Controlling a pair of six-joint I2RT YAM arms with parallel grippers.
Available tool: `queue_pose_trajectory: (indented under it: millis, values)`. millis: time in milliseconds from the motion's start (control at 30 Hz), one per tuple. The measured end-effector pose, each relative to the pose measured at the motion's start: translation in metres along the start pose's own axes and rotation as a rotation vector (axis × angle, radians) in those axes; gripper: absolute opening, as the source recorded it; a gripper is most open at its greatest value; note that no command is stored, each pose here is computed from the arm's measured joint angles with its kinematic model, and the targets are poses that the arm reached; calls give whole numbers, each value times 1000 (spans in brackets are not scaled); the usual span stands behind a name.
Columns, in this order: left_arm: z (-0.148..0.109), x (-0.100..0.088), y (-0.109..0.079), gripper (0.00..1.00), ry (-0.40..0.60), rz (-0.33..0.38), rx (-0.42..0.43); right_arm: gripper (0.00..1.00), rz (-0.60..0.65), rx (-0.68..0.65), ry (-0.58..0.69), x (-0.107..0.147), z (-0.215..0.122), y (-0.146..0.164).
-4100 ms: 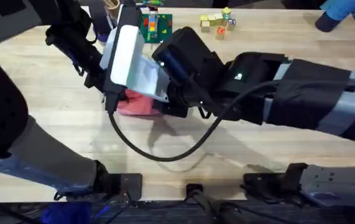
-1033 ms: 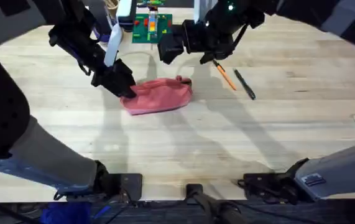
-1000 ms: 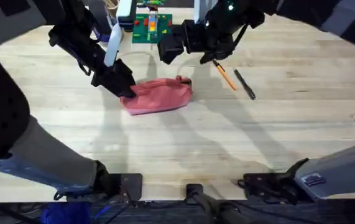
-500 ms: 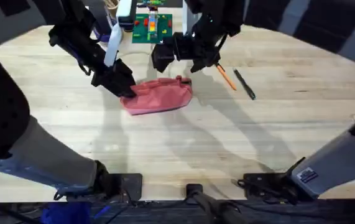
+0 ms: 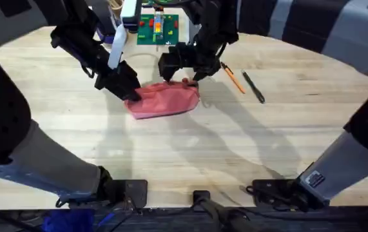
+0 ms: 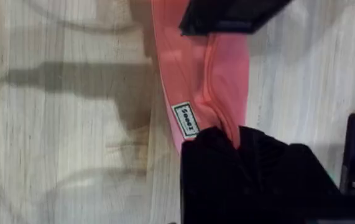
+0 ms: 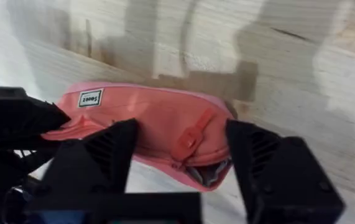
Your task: Unzip the bag, pick up the pens from the table one at a time and place them inside, then zip the bag closed.
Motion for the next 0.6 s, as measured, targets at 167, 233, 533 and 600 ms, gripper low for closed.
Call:
queue_pose_trajectory:
  millis: [167, 233, 533, 600]
  values:
    - [0, 0, 0, 42, 0, 0, 0, 578, 11, -6, 2, 0, 0, 1]
    - [0, 0, 0, 42, 0, 0, 0, 511, 13, -7, 2, 0, 0, 1]
    - [0, 0, 0, 43, 0, -1, 2, 300, 9, -28, 12, 3, 1, 6]
    - [0, 0, 0, 43, 0, -1, 2, 229, 9, -35, 16, 3, 1, 7]
Point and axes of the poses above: each hand's point on the last joint's axis, 136 mm out from that joint toward the fingers, its own z axis out along the fingers, its own y axis along the line the jaws close on, x = y × z, the point moved 8 cm from there along -z, back along the fingers, and after that the axes turned 2 degrees about -z, right-handed, at the moved point
